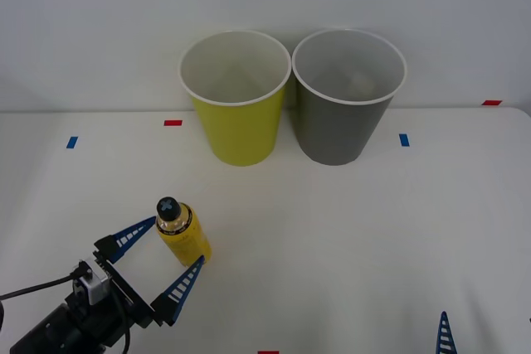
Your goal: Put cans in the gray bin and PET bottles in the light green bin.
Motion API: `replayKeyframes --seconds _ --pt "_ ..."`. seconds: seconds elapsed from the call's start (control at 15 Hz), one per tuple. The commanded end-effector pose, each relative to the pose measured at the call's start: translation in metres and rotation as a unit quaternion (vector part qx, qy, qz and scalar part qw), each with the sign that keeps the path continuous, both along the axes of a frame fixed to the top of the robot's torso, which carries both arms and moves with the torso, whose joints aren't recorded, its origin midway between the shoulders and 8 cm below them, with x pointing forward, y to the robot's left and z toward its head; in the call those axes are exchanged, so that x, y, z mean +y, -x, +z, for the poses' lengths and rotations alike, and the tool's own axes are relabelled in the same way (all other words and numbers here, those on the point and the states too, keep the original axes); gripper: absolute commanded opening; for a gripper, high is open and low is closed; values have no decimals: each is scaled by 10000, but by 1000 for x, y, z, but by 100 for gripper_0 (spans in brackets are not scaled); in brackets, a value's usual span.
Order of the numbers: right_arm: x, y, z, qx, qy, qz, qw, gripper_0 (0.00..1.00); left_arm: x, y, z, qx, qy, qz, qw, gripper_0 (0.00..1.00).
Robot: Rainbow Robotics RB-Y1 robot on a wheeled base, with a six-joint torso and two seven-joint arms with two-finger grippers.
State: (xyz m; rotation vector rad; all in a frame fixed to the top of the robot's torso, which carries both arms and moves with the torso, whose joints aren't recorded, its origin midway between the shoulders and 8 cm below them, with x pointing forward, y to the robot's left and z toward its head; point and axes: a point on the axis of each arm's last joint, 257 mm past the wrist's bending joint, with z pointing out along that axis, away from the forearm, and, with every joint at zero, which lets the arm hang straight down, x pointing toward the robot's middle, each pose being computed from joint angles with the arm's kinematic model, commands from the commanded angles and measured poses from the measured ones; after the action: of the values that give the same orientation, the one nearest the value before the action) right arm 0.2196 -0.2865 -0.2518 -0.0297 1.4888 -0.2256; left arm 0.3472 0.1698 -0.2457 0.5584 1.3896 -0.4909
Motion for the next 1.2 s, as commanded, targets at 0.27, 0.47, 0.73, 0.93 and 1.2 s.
replayKeyframes --seconds 0.27,0.47,0.73,0.93,1.2 --pt "0 0 0 0 0 0 10000 100 -17 -20 7 -2 157 -145 9998 100" --pt "0 0 0 0 0 0 10000 100 -25 -22 4 15 96 -212 9997 100" --pt "0 0 0 0 0 0 10000 100 -29 -35 8 -36 -28 -220 9997 100" --pt "0 0 0 0 0 0 10000 100 -32 -38 12 -87 -5 -214 9997 100" --pt "0 0 0 0 0 0 10000 100 -33 -38 12 -86 8 -213 9997 100"
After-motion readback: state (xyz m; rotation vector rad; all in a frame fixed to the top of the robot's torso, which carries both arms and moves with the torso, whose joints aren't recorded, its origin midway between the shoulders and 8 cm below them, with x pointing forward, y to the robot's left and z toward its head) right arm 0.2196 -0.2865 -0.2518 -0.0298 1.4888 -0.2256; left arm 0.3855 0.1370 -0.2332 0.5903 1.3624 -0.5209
